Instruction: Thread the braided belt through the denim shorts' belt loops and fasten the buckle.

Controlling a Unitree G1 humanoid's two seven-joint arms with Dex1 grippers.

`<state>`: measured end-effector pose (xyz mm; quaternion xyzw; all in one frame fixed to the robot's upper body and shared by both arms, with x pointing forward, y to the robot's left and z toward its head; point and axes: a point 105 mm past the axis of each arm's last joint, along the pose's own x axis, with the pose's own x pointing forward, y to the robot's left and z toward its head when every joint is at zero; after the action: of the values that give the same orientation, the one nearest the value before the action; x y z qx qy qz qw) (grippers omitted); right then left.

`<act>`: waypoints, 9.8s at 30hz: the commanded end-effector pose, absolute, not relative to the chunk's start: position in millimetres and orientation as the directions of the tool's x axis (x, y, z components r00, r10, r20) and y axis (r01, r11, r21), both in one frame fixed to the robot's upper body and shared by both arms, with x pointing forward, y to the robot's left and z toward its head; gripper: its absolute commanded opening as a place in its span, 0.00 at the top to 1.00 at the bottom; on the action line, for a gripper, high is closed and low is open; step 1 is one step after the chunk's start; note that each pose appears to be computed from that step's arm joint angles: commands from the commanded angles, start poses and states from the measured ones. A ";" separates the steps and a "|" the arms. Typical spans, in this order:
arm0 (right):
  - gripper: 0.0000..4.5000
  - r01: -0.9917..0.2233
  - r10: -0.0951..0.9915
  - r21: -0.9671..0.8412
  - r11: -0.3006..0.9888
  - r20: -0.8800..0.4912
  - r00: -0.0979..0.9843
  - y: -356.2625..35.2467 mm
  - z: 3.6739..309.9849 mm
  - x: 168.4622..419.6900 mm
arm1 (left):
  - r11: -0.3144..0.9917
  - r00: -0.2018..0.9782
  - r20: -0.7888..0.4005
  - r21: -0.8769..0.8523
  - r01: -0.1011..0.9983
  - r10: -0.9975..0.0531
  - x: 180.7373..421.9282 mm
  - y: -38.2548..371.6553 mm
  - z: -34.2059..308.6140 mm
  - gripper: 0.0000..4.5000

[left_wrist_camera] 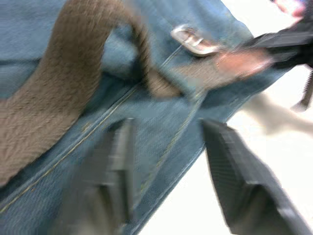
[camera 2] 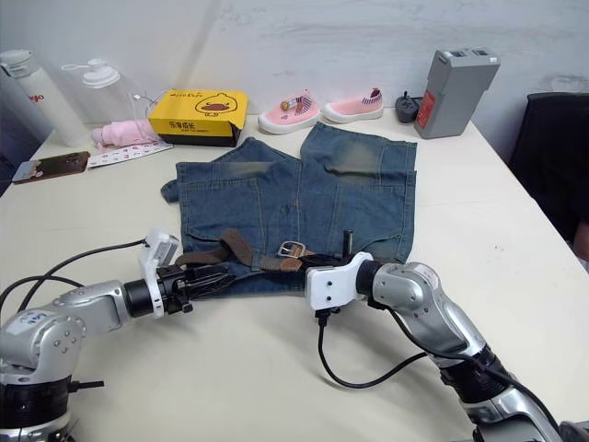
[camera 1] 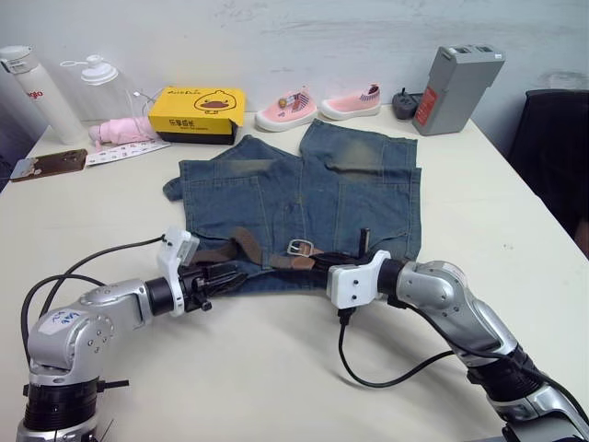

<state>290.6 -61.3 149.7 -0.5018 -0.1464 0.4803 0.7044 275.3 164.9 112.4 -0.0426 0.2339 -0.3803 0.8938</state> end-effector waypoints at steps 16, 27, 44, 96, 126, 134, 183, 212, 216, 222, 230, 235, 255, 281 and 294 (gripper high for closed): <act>1.00 -0.645 0.834 -0.725 0.242 -0.184 0.520 -128.3 243.8 293.4 | 0.566 0.524 -0.418 0.027 0.824 -0.742 260.1 150.1 104.2 0.99; 1.00 -0.639 0.839 -0.744 0.198 -0.209 0.503 -107.5 225.9 299.0 | 0.410 0.410 0.029 -0.027 0.912 -0.912 254.7 113.1 229.1 0.24; 1.00 -0.639 0.862 -0.751 0.165 -0.205 0.464 -93.5 232.9 286.3 | 0.471 0.538 -0.034 0.436 0.767 -0.843 307.7 81.4 197.4 0.36; 0.99 -0.708 0.644 -0.456 0.539 -0.318 0.696 -73.8 154.1 324.2 | 0.667 0.715 -0.019 0.345 0.661 -0.699 311.9 141.0 204.4 1.00; 0.99 -0.721 0.678 -0.344 0.601 -0.259 0.688 -46.8 176.9 309.9 | 0.597 0.619 -0.380 0.189 0.779 -0.687 305.9 114.0 122.6 1.00; 0.99 -0.757 0.696 -0.369 0.540 -0.311 0.648 -41.8 168.6 301.4 | 0.575 0.601 -0.372 0.191 0.795 -0.707 309.3 102.2 126.1 1.00; 0.59 -0.428 0.705 -0.898 -0.104 -0.370 0.604 -64.5 184.7 342.1 | 0.477 0.557 -0.344 0.293 0.828 -0.756 316.1 68.0 129.0 1.00; 1.00 -0.453 0.668 -0.891 0.035 -0.317 0.674 -78.5 180.9 338.4 | 0.604 0.575 -0.216 -0.107 0.790 -0.789 349.1 191.6 186.8 0.84; 1.00 -0.428 0.669 -0.901 0.074 -0.273 0.691 -83.4 186.5 334.7 | 0.648 0.604 -0.290 -0.084 0.757 -0.743 375.5 198.9 169.2 0.84; 1.00 -0.385 0.610 -0.879 0.281 -0.147 0.779 -132.4 213.9 328.9 | 0.601 0.529 -0.487 0.011 0.799 -0.695 372.8 201.1 114.8 0.84; 1.00 -0.261 0.503 -0.882 0.393 -0.031 0.864 -193.8 251.4 327.5 | 0.582 0.535 -0.498 0.072 0.810 -0.683 370.4 204.5 99.1 0.84; 1.00 -0.347 0.633 -0.881 0.322 -0.073 0.770 -143.9 239.0 321.4 | 0.590 0.579 -0.388 0.103 0.801 -0.717 377.5 194.3 123.3 0.84; 1.00 -0.383 0.668 -0.898 0.217 -0.150 0.729 -89.6 214.2 336.0 | 0.401 0.438 -0.117 0.248 0.882 -0.891 343.0 88.6 194.5 0.34; 0.40 -0.556 0.606 -0.613 0.561 -0.153 0.781 -104.5 212.1 337.7 | 0.554 0.537 0.155 0.113 0.825 -0.830 343.4 64.8 202.6 1.00; 0.78 -0.800 0.669 -0.467 0.376 -0.461 0.583 -32.9 131.2 303.4 | 0.601 0.574 0.221 0.077 0.795 -0.788 329.3 71.5 208.8 1.00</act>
<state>302.1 -35.1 139.6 -0.3307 0.0807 0.4539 0.8235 335.5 67.0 187.4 -0.0129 -0.0766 -0.4510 0.8891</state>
